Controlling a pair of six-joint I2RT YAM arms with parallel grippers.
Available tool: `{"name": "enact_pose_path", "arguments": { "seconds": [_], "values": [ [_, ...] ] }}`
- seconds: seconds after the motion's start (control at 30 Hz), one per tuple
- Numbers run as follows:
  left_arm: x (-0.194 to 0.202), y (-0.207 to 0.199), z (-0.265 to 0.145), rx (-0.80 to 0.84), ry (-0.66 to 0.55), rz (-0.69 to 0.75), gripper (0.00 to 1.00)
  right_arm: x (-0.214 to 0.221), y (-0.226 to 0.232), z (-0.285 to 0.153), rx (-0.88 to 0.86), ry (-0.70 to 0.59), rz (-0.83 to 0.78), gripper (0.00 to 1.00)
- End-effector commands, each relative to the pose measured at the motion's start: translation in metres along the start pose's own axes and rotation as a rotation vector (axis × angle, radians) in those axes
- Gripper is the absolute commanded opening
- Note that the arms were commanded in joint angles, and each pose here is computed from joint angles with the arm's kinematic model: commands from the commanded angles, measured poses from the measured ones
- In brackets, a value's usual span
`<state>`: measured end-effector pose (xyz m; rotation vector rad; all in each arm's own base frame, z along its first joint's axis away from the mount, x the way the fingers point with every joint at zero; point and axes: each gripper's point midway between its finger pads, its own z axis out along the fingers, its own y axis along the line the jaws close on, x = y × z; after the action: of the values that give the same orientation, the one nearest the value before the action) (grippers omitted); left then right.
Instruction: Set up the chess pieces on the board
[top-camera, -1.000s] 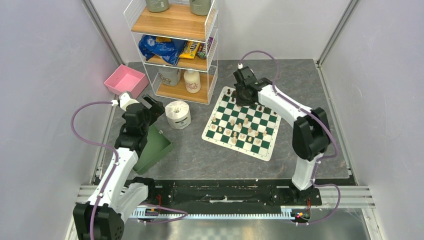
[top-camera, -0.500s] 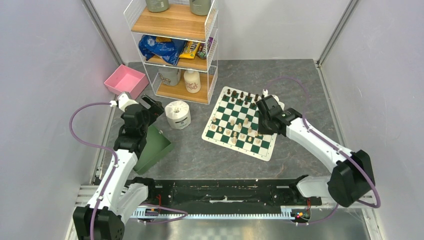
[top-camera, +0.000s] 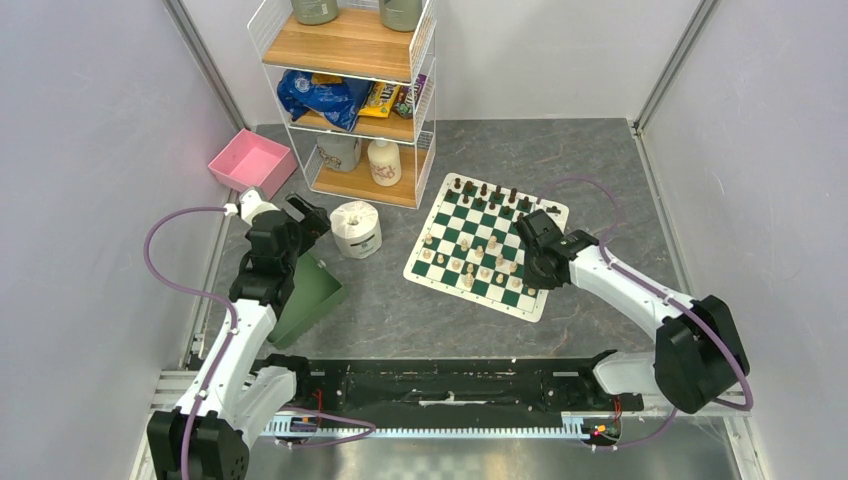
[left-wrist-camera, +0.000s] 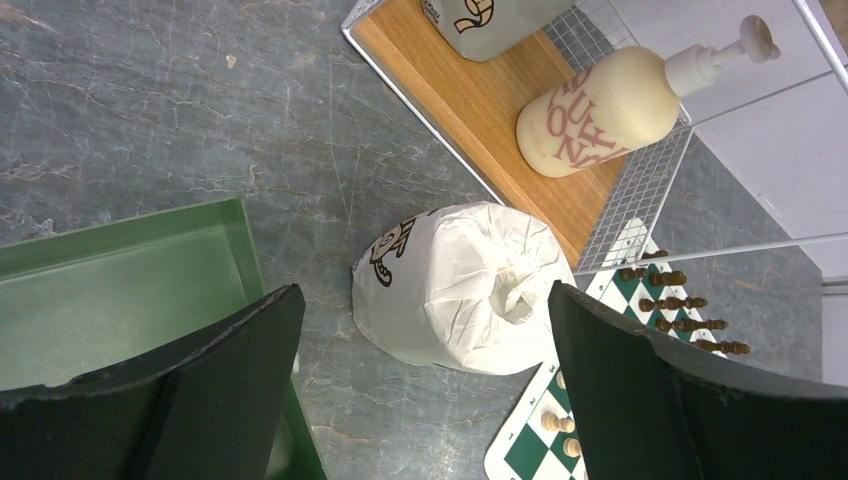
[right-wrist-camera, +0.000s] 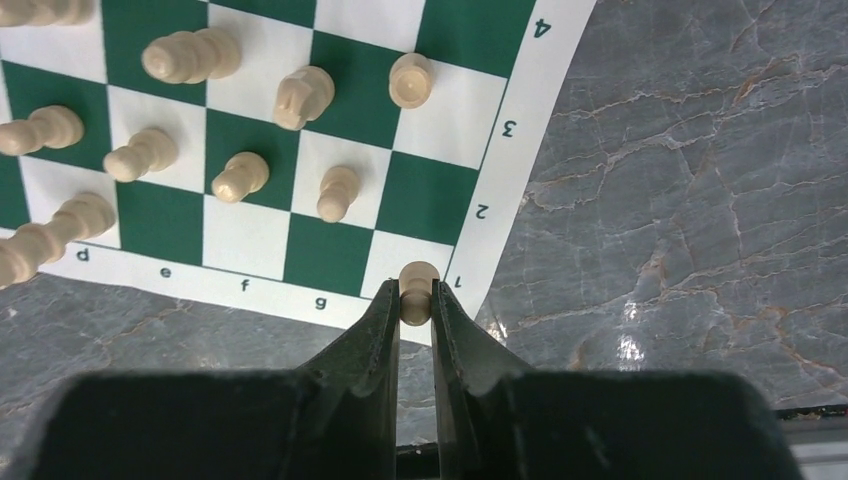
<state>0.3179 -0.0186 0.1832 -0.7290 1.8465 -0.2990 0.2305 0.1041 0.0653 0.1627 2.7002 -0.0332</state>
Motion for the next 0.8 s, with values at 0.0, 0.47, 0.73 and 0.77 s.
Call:
{"name": "enact_pose_path", "arguments": {
  "seconds": [0.0,0.47,0.73,0.77],
  "values": [
    [-0.01,-0.008,0.0,0.027,-0.034,-0.037,1.0,-0.006,-0.001,0.012,0.003,-0.016,0.031,0.2],
    [-0.014,-0.008,-0.001,0.025,-0.042,-0.034,1.0,-0.007,0.001,0.03,-0.009,-0.006,0.068,0.2],
    [-0.015,-0.01,-0.001,0.027,-0.045,-0.035,1.0,-0.006,-0.006,0.035,0.017,-0.02,0.095,0.21],
    [-0.015,-0.01,-0.001,0.027,-0.044,-0.035,1.0,-0.006,-0.007,0.036,0.019,-0.023,0.099,0.21]
  ]
}}
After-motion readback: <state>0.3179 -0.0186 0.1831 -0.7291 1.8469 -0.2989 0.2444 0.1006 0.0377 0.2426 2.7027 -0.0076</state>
